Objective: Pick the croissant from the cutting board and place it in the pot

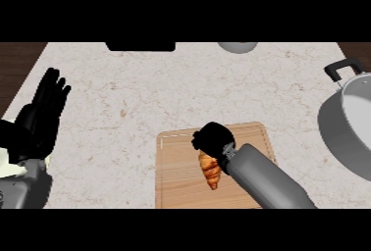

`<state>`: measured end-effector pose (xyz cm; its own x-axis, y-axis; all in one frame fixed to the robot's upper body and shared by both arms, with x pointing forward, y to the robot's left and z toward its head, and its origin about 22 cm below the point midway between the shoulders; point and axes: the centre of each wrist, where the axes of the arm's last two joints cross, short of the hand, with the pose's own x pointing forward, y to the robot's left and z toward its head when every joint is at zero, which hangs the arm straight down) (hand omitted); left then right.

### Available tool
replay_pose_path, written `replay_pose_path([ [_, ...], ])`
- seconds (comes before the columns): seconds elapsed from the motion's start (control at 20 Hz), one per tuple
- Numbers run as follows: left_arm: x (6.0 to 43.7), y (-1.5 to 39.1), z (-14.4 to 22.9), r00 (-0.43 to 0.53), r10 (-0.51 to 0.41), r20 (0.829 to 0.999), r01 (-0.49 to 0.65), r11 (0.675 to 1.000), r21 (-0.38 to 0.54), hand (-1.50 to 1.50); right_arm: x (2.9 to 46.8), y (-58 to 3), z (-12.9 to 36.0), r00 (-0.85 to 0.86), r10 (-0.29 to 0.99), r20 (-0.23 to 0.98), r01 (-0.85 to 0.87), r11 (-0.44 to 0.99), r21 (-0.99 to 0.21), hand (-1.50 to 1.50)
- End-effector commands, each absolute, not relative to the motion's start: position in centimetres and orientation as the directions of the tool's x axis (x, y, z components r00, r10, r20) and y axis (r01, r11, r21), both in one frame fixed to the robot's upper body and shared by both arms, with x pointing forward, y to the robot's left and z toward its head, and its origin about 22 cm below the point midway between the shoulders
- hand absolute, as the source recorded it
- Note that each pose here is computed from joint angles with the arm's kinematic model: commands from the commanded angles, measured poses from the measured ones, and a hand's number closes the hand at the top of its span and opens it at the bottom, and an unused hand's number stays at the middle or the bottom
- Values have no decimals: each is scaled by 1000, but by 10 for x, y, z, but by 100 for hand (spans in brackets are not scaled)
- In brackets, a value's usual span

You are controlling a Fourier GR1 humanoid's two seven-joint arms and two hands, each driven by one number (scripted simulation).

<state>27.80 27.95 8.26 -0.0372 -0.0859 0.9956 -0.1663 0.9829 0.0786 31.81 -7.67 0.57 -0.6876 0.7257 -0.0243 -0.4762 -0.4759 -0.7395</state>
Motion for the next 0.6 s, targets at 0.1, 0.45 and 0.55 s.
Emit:
replay_pose_path([
  [0.1,289,290,96,-52,-94,994,-182,980,83,0,306,-88,-17,-730,683,-1,-474,-507,-720,150],
  [0.45,274,283,75,-46,-91,995,-175,981,82,0,304,-78,-13,-742,670,-25,-440,-516,-735,150],
  [0.55,280,281,80,-23,-94,995,-204,975,88,0,268,-108,-22,-661,743,102,-491,-326,-808,150],
])
